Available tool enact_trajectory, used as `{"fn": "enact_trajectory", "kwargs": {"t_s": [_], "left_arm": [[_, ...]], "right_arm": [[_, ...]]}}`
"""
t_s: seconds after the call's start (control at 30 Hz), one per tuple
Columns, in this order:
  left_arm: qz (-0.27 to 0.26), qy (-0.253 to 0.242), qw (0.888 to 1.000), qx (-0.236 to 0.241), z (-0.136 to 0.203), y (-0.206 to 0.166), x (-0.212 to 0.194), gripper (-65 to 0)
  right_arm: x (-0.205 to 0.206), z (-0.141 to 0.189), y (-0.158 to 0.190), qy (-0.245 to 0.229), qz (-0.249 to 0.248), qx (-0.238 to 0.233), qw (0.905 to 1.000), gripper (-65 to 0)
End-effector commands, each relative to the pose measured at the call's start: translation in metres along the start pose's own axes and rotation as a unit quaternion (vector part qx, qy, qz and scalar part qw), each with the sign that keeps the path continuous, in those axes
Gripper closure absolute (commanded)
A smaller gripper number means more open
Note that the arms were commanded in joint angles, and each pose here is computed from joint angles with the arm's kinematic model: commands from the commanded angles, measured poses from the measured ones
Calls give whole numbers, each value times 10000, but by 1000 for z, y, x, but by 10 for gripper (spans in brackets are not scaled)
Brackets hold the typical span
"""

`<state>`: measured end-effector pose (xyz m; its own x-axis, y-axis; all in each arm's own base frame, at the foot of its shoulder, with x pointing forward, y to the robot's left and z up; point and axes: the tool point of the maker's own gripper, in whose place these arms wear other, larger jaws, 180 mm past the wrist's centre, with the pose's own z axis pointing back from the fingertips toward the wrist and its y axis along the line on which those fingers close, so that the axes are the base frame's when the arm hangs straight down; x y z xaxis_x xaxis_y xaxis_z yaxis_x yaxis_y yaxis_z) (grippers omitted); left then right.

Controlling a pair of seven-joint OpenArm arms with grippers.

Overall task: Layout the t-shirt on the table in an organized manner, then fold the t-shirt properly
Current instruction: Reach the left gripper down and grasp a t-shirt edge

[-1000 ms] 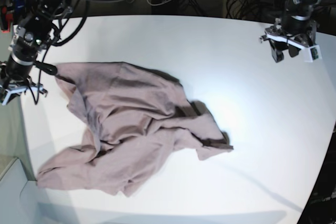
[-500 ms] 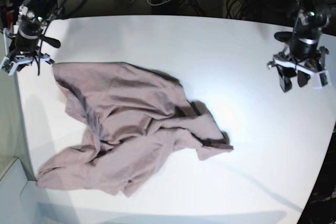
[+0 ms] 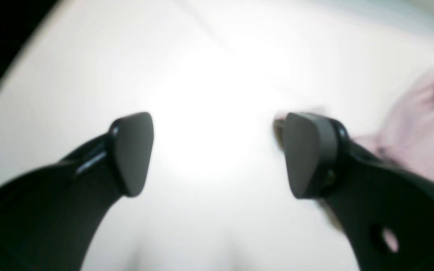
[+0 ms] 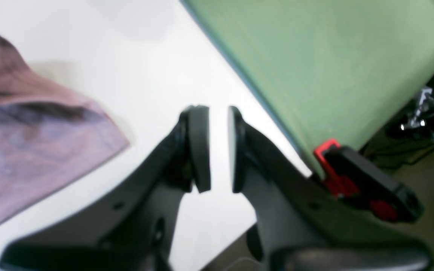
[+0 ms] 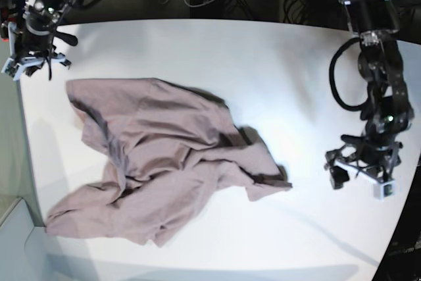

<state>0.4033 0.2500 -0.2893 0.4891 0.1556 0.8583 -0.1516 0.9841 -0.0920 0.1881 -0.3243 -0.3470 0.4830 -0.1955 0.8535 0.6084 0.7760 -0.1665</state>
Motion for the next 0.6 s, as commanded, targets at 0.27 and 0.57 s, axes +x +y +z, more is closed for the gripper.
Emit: {"fn": "enact_trajectory", "kwargs": {"t_s": [0.27,0.57], "left_arm": [[-915,-325,9945,-385,-57,-54,13,-524],[-2562,-555,9635,-546,-72,-92,2,-524]], "right_arm": [[16,1,-2,-274,12,-18,9996,-100],[15,1,-3,-273,11,-25,9996,-100]]}}
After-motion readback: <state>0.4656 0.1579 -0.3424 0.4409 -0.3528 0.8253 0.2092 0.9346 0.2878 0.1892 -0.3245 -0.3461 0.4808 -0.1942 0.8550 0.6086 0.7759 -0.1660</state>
